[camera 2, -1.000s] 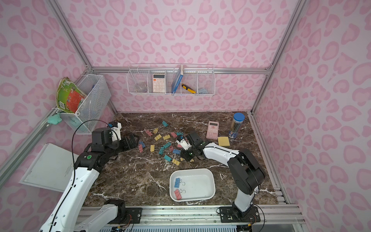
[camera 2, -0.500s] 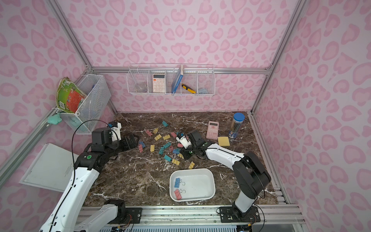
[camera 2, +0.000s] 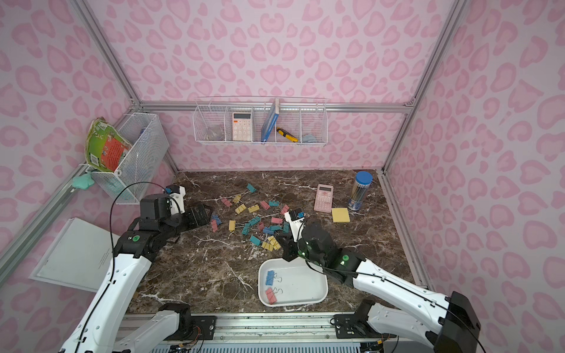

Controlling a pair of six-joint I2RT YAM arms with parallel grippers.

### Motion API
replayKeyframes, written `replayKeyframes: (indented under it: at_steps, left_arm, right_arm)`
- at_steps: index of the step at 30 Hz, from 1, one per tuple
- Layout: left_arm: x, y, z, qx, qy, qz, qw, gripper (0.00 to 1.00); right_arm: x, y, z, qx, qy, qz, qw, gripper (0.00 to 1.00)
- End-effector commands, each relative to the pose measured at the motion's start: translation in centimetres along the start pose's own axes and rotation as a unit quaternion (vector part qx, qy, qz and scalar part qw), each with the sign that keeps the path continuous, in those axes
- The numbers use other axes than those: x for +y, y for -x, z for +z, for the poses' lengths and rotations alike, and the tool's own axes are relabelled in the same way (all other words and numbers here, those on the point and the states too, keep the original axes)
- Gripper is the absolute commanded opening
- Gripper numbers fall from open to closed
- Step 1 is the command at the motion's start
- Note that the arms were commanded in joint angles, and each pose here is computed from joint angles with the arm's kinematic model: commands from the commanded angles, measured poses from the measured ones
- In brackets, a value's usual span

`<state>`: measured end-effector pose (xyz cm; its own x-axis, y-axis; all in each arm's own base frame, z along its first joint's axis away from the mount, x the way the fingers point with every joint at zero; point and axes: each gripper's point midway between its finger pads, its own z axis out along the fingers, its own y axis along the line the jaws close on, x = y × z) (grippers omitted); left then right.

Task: Put the binder clips in the storage box
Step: Place the binder clip in the storage box.

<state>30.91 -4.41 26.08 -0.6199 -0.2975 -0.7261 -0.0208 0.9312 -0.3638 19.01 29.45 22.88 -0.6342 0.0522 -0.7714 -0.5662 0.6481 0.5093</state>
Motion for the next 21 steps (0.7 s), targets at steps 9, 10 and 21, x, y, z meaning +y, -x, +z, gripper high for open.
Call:
replayKeyframes:
  at_steps: [9,10,21]
  left_arm:
    - [-0.3,0.2,0.0,-0.001,-0.007,0.000,1.000,0.99]
    - [-0.2,0.2,0.1,-0.001,-0.006,0.000,1.000,0.99]
    - [-0.5,0.1,0.0,0.001,-0.012,-0.001,1.000,0.99]
  right_arm:
    - [-0.8,-9.3,1.1,0.049,-0.050,0.133,0.989,0.00]
    - [-0.6,-9.4,1.4,0.050,-0.049,0.131,0.989,0.00]
    - [-0.8,-11.4,5.2,0.063,-0.075,0.119,0.988,0.00]
